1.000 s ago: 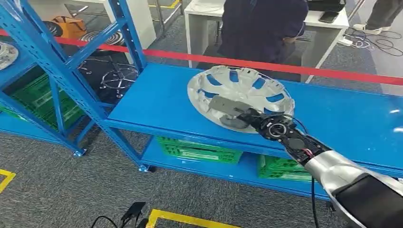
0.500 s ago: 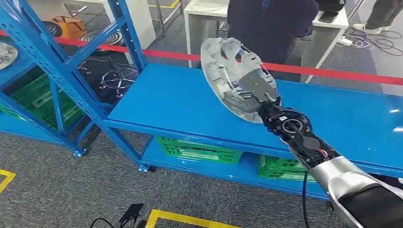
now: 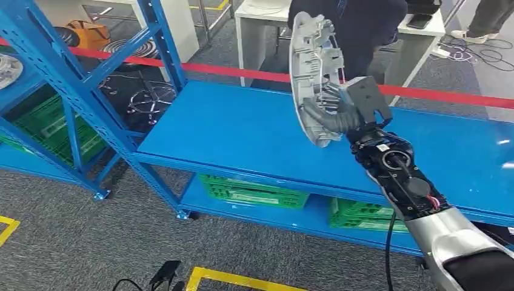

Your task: Take the parts from the cabinet and place them on the table.

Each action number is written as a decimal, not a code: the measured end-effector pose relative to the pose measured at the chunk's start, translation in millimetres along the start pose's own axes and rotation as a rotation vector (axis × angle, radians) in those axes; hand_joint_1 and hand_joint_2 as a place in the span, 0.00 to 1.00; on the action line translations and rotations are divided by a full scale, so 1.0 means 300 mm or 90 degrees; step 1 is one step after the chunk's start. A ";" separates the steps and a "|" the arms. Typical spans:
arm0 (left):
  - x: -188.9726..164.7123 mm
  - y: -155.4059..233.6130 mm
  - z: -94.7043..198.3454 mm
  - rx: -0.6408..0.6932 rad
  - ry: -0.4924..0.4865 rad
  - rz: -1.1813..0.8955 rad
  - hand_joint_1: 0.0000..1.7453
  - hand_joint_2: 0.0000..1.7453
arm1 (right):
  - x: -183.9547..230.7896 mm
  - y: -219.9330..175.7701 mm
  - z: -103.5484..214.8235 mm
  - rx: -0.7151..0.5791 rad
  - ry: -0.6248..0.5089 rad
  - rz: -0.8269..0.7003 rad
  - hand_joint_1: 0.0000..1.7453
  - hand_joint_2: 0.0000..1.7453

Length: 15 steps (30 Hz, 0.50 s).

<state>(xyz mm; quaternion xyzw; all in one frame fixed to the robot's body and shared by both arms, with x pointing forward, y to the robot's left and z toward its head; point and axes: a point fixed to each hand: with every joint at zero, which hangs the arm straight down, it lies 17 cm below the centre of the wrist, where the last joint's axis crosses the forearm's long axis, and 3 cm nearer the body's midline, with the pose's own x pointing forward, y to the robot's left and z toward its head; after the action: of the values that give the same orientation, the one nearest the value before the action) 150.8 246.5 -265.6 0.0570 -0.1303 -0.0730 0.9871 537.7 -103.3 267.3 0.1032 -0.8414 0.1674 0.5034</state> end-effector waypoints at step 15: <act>-0.004 0.014 -0.002 0.004 0.001 0.001 0.00 0.00 | 0.249 0.040 0.003 0.001 -0.124 -0.037 1.00 1.00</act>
<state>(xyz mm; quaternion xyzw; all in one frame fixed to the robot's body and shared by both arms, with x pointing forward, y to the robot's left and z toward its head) 150.4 250.9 -265.9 0.0599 -0.1297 -0.0722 0.9871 497.7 -92.9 330.6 0.1442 -0.8829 0.1426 0.4234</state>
